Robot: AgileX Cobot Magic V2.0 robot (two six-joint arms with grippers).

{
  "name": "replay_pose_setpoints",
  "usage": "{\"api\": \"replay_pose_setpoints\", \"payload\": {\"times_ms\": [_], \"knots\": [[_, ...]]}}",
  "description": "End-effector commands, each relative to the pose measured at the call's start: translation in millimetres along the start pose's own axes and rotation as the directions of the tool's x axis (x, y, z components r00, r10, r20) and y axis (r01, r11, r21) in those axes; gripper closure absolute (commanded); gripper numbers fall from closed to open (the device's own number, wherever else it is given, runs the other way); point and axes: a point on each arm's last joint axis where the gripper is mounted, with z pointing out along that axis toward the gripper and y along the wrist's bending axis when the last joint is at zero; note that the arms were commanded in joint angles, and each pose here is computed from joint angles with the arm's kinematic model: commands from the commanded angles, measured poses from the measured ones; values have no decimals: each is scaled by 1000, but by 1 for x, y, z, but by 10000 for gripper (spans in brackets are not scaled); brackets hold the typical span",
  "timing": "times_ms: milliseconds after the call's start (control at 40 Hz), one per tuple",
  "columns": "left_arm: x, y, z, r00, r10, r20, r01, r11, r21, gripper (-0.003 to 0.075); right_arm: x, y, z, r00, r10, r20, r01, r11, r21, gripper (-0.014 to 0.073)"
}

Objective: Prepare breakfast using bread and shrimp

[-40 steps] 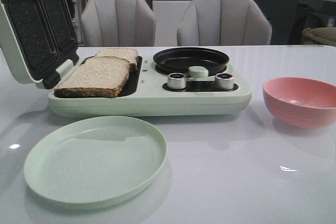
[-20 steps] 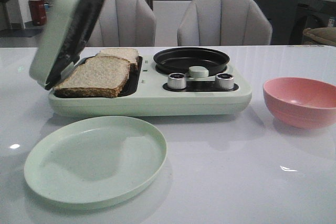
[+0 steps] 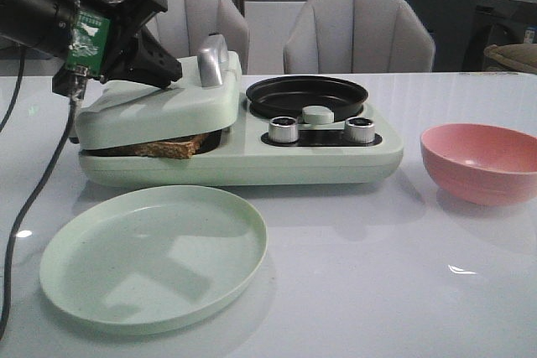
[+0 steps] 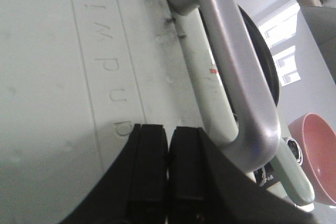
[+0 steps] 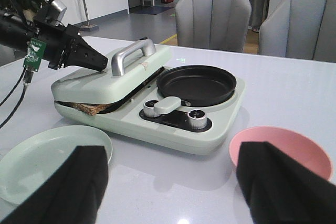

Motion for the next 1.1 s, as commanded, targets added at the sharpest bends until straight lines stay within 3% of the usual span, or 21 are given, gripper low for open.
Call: {"api": "replay_pose_setpoints", "payload": {"times_ms": [0, 200, 325, 500, 775, 1076], "knots": [[-8, -20, -7, 999, 40, 30, -41, 998, 36, 609, -16, 2, -1, 995, -7, 101, 7, 1000, -8, -8], [-8, -24, -10, 997, 70, 18, -70, 996, 49, 604, -16, 2, -1, 995, -7, 101, 7, 1000, -8, -8], [-12, -34, -22, 989, 149, 21, -150, 988, 46, 604, -16, 2, -1, 995, -7, 101, 7, 1000, -8, -8], [-25, -53, -54, 963, 260, 67, -258, 965, -40, 604, -16, 2, -1, 995, -7, 101, 7, 1000, -8, -8], [-37, -93, -126, 858, 505, 97, -481, 855, -197, 604, -16, 2, -1, 995, -7, 101, 7, 1000, -8, -8], [-32, -126, -217, 753, 641, 146, -529, 723, -445, 604, -16, 2, -1, 995, -7, 101, 7, 1000, -8, -8]]}}
